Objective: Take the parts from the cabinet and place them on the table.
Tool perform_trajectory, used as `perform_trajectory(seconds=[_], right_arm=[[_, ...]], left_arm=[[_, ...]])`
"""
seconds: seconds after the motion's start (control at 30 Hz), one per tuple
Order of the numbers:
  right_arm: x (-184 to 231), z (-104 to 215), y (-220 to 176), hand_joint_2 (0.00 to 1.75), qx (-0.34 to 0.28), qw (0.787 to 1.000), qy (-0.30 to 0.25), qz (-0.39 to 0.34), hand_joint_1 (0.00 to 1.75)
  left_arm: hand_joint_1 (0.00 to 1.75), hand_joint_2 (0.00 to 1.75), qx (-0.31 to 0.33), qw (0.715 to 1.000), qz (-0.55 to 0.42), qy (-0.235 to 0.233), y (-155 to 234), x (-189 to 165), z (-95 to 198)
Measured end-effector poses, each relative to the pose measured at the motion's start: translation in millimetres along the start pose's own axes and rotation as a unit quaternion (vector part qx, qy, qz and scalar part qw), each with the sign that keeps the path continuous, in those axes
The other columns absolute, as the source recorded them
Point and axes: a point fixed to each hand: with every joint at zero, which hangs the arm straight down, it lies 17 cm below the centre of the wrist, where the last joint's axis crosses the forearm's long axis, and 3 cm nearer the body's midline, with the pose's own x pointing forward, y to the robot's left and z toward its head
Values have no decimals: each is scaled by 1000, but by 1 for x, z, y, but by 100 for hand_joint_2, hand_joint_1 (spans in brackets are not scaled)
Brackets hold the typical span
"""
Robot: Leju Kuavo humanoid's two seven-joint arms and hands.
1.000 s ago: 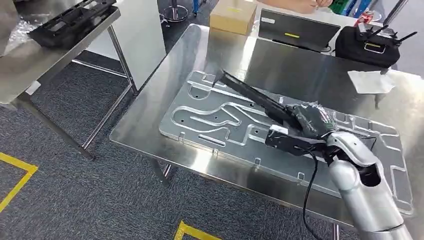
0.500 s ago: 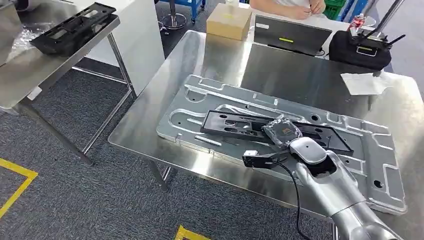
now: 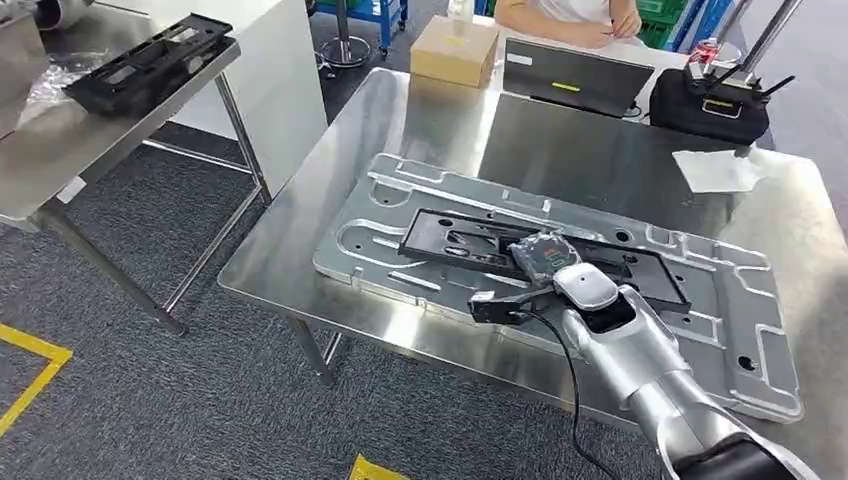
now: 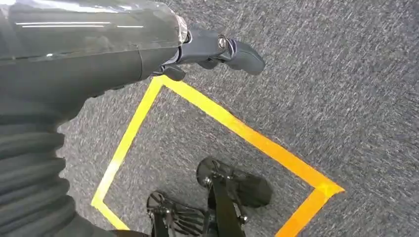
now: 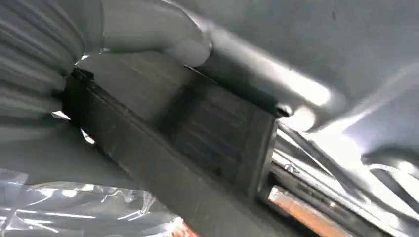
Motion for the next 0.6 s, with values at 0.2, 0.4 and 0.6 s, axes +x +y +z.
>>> perform_trajectory(seconds=[0.2, 0.4, 0.6], right_arm=[[22, 3, -12, 175, -21, 990, -15, -140, 0], [70, 29, -41, 175, -62, 919, -76, -382, 0], [89, 90, -141, 175, -190, 796, -178, -546, 0]], left_arm=[[0, 0, -4, 1000, 20, 12, -6, -6, 4], [0, 0, 4, 999, 33, 18, -4, -10, 8], [0, 0, 11, 999, 38, 23, -3, -16, 14]])
